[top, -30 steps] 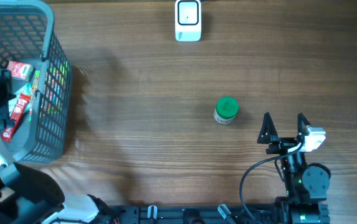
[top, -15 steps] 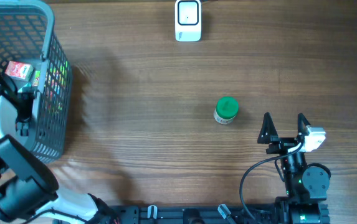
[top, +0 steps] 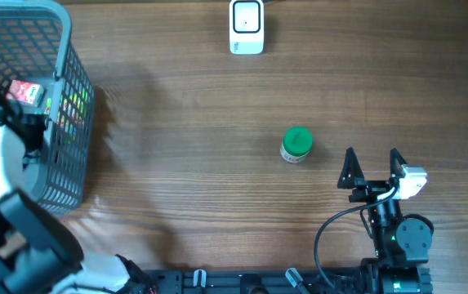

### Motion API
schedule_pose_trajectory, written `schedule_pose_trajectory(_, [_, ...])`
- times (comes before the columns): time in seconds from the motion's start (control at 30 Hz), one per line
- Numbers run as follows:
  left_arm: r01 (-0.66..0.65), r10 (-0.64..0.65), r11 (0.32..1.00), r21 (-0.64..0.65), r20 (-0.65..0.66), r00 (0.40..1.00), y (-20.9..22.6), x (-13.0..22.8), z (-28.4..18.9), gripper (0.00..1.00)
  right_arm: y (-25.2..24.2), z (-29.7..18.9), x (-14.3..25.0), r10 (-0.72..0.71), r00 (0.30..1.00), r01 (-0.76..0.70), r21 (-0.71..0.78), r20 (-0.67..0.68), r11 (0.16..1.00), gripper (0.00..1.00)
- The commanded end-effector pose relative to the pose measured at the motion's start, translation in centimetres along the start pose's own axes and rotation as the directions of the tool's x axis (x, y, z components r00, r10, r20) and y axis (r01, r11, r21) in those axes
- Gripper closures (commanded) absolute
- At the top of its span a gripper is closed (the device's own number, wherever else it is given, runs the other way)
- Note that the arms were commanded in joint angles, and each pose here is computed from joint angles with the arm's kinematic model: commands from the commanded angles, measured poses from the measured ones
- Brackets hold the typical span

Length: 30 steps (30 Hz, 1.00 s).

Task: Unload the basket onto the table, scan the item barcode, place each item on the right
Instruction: 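Reach the left gripper into the basket and grasp the Haribo bag, then place the Haribo bag on the table left of the bottle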

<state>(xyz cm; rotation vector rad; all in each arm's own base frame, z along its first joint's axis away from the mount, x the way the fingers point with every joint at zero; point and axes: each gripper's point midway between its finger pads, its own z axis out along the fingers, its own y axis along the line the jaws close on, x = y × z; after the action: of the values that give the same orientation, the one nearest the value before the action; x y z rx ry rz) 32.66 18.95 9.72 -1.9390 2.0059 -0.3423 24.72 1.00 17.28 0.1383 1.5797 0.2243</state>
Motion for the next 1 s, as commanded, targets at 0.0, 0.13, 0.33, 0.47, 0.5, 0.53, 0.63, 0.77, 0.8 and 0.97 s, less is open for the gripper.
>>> schedule_pose_trajectory(0.0, [-0.064,0.01,0.965,0.256,0.205,0.979,-4.9,-2.8,-11.8,0.96,0.0,0.0,-0.1,0.008,1.0,-0.008,0.001,0.007,1.0,0.0])
schedule_pose_trajectory(0.13, [-0.142,0.002,0.906,0.399,0.33,0.944,-6.3,-1.9,-20.4,0.96,0.0,0.0,-0.1,0.008,1.0,-0.008,0.001,0.007,1.0,0.0])
schedule_pose_trajectory(0.33, [-0.241,0.0,0.758,0.607,0.369,0.929,-6.2,3.4,-29.8,0.96,0.0,0.0,-0.1,0.008,1.0,-0.008,0.001,0.007,1.0,0.0])
schedule_pose_trajectory(0.47, [-0.291,0.148,0.651,0.701,0.259,0.954,-6.3,9.0,-31.8,0.96,0.0,0.0,-0.1,0.008,1.0,-0.008,0.001,0.007,1.0,0.0])
schedule_pose_trajectory(0.5, [-0.293,0.195,0.641,0.709,0.219,0.956,-6.3,10.6,-31.6,0.96,0.0,0.0,-0.1,0.008,1.0,-0.008,0.001,0.007,1.0,0.0])
schedule_pose_trajectory(0.53, [-0.299,0.24,0.637,0.71,0.185,0.953,-6.2,12.0,-31.3,0.96,0.0,0.0,-0.1,0.008,1.0,-0.008,0.001,0.007,1.0,0.0])
schedule_pose_trajectory(0.63, [-0.369,0.405,0.61,0.701,0.125,0.906,-5.9,16.3,-30.3,0.96,0.0,0.0,-0.1,0.008,1.0,-0.008,0.001,0.007,1.0,0.0])
schedule_pose_trajectory(0.77, [-0.474,0.545,0.639,0.606,0.079,0.835,-4.9,20.8,-27.4,0.96,0.0,0.0,-0.1,0.008,1.0,-0.008,0.001,0.007,1.0,0.0])
schedule_pose_trajectory(0.8, [-0.519,0.592,0.632,0.575,0.074,0.802,-4.6,22.2,-26.5,0.96,0.0,0.0,-0.1,0.008,1.0,-0.008,0.001,0.007,1.0,0.0])
schedule_pose_trajectory(0.97, [-0.666,0.722,0.611,0.429,0.044,0.691,-3.3,27.4,-21.6,0.96,0.0,0.0,-0.1,0.008,1.0,-0.008,0.001,0.007,1.0,0.0])
